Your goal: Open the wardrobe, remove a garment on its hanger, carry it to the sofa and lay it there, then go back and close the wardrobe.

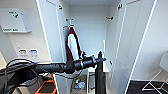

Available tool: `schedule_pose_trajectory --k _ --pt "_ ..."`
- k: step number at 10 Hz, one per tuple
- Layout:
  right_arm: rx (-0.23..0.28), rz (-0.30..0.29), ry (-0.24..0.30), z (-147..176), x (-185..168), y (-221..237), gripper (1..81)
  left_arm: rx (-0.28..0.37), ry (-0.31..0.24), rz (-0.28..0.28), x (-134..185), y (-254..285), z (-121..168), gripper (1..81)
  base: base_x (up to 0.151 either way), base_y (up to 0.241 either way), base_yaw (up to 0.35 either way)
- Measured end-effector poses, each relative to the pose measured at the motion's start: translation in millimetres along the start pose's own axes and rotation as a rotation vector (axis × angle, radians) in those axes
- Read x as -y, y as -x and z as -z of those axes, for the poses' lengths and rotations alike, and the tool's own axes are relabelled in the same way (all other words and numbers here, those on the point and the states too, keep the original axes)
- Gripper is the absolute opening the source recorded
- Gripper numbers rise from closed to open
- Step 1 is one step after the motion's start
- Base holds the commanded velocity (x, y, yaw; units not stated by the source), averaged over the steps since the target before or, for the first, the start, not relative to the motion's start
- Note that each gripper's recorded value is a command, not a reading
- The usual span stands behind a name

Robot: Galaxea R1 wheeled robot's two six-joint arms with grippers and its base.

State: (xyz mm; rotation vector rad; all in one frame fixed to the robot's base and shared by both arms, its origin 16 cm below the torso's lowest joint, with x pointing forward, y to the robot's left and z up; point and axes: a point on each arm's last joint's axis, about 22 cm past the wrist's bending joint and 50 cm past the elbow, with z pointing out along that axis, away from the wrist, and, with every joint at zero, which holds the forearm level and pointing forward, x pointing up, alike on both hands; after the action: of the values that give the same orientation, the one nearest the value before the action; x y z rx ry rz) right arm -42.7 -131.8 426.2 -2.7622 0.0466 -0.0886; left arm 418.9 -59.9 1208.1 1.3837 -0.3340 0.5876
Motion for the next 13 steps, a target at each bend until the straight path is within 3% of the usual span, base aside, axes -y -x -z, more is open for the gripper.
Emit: schedule_pose_trajectory --k 3,9,13 --pt "0.0 0.001 -0.001 -0.1 0.8 -0.1 81.1 -0.008 -0.002 -0.008 -3.5 -1.1 14.0 1.0 0.0 0.0 0.0" --pt "0.0 0.001 -0.001 -0.1 0.4 -0.1 81.1 0.0 0.006 -0.003 -5.7 2.1 10.0 1.0 0.0 0.0 0.0" --pt "-0.004 0.001 -0.002 -0.3 0.9 -2.6 81.1 0.003 0.014 -0.003 -7.9 3.7 8.4 1.0 -0.075 0.0 0.0"
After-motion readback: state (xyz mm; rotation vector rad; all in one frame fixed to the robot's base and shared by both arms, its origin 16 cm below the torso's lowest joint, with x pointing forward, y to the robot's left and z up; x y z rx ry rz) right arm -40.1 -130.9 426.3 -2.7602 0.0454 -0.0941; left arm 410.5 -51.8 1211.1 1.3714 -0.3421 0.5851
